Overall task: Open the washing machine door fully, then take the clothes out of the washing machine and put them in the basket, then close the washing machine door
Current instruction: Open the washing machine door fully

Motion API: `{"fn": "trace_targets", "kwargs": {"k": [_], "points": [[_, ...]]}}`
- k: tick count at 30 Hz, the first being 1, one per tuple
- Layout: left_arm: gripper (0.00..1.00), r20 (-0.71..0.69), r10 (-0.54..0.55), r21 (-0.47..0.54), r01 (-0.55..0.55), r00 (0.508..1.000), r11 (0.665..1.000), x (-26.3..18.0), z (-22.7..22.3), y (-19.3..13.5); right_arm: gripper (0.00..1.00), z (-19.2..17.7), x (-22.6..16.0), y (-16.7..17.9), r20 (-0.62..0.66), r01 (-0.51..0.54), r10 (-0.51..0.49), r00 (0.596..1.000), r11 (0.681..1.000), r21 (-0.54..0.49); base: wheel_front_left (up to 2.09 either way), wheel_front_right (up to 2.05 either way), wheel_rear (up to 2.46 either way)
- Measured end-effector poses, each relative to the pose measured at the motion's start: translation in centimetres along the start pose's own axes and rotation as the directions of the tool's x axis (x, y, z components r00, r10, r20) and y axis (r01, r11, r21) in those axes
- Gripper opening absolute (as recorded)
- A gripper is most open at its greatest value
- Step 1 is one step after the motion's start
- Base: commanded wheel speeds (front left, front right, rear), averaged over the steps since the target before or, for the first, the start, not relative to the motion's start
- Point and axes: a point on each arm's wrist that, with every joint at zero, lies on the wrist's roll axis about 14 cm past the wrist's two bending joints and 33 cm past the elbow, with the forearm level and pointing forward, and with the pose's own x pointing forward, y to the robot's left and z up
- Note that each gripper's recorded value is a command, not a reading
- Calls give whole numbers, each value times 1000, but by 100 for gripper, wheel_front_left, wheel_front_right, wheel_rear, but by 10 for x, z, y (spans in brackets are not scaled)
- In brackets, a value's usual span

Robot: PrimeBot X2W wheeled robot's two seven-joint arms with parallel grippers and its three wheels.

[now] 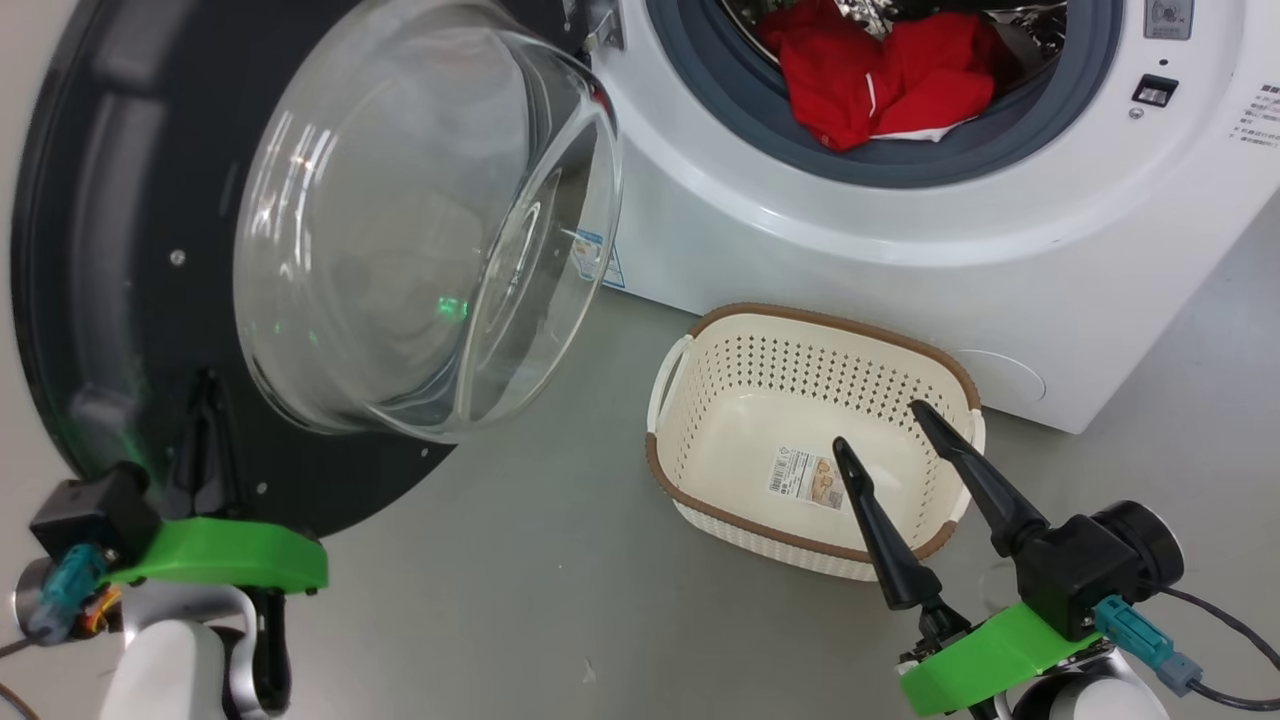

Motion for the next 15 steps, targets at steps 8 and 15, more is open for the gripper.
{"fn": "trace_targets", "kwargs": {"k": [8,15], "points": [[0,-5,22,17,-22,1000,1000,10,-1,7,100,-4,1,-2,-15,2,-2,1000,1000,-9,0,0,0],[0,-7,51,6,-51,999,999,20,0,16,100,-6,1,-4,-21,5,-5,1000,1000,-11,0,0,0]]}}
